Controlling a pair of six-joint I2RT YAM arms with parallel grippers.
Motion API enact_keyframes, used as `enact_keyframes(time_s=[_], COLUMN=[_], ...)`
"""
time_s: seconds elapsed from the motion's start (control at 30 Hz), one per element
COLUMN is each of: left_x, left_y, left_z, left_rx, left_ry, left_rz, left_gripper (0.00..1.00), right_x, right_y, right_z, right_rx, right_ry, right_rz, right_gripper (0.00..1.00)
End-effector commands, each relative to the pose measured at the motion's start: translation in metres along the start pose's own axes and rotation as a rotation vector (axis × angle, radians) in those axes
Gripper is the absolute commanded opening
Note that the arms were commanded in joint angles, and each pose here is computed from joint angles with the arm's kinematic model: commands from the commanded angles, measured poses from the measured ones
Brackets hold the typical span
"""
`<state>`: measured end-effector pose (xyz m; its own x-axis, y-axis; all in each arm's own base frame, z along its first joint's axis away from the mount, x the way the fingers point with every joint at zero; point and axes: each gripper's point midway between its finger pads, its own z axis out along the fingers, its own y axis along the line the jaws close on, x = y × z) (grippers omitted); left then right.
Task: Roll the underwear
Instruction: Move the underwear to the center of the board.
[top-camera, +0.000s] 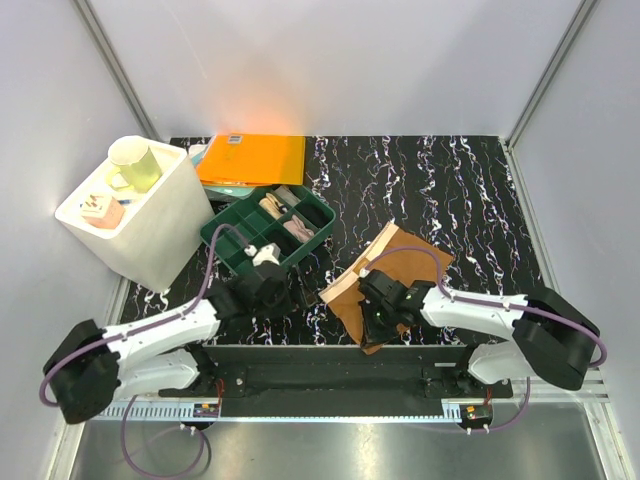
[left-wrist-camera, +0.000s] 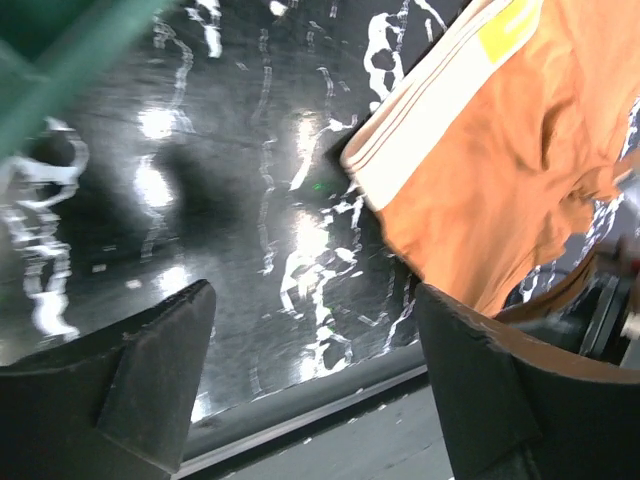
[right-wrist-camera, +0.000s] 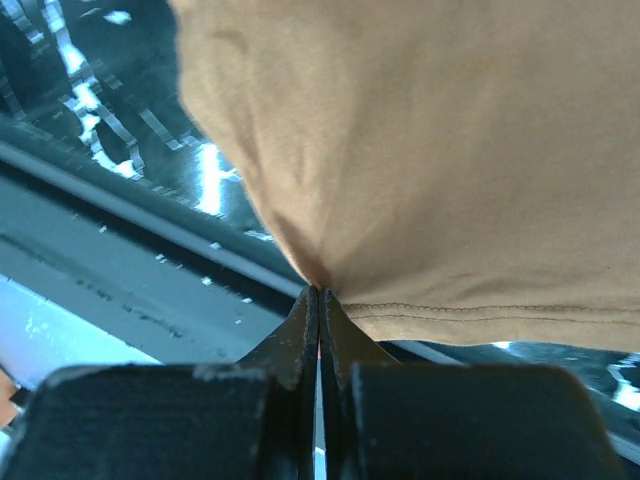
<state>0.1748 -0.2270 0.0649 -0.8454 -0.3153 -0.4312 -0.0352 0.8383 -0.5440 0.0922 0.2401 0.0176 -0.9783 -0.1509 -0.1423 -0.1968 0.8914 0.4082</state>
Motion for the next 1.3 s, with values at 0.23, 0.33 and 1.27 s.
enact_keyframes(time_s=[0.23, 0.33, 1.27], left_x=[0.028, 0.027, 0.007], left_y=[-0.039, -0.041, -0.005], left_z=[0.048, 0.058, 0.069], left_rx=[-0.035, -0.048, -0.244], left_ry=[0.029, 0.017, -0.131], left_rz=[-0.173, -0.183, -0.147], left_gripper=[0.77, 0.74, 0.38], right_x=[0.002, 0.006, 0.012], right_y=[0.018, 0.016, 0.016], right_z=[-0.009, -0.011, -0.009], right_rx=[-0.096, -0.109, -0.134], right_ry=[-0.068, -0.069, -0.050], right_rz=[-0.028, -0.035, -0.052], right_gripper=[0.00, 0.00, 0.00])
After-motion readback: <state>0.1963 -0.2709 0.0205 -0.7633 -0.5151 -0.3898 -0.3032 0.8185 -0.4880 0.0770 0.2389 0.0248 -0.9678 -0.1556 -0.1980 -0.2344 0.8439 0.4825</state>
